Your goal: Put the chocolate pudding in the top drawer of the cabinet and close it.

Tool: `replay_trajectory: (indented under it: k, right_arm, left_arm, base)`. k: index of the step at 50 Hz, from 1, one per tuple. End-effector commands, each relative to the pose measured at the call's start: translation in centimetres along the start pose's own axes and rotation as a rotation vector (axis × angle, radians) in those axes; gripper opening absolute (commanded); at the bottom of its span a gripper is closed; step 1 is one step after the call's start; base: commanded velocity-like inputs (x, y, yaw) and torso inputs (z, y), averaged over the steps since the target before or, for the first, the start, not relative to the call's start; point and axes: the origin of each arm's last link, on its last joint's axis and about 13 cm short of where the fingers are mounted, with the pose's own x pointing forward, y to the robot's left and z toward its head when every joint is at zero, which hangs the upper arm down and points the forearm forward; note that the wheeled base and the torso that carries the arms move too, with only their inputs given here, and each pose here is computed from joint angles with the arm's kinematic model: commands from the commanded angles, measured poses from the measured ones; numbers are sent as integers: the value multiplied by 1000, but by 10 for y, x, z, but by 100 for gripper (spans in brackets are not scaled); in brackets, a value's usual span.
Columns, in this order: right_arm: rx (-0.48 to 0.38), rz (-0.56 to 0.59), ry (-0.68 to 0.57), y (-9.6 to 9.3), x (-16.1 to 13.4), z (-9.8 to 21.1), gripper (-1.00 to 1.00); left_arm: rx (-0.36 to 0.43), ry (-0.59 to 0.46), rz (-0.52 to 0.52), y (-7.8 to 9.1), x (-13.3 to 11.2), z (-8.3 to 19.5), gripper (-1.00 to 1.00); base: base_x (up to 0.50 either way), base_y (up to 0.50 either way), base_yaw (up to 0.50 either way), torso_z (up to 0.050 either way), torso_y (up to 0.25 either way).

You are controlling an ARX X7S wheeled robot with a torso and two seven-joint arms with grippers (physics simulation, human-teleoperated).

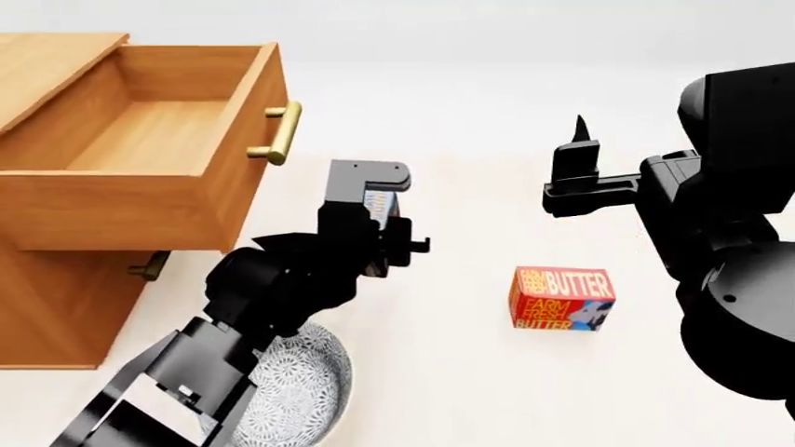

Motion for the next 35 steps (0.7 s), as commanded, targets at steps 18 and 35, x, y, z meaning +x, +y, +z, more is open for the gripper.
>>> replay_trajectory:
  k: [18,35]
  right_arm:
    - [0,4,-4,1,-1,2,100]
    - [2,4,-14,1,-5,6,100]
  left_arm:
    - [72,-52,-112,-20,-31,4,-100]
    - [113,-222,-199,-28,-88,51,-100]
  base:
    - [1,0,0,-10,250]
    - [0,0,0,-6,153]
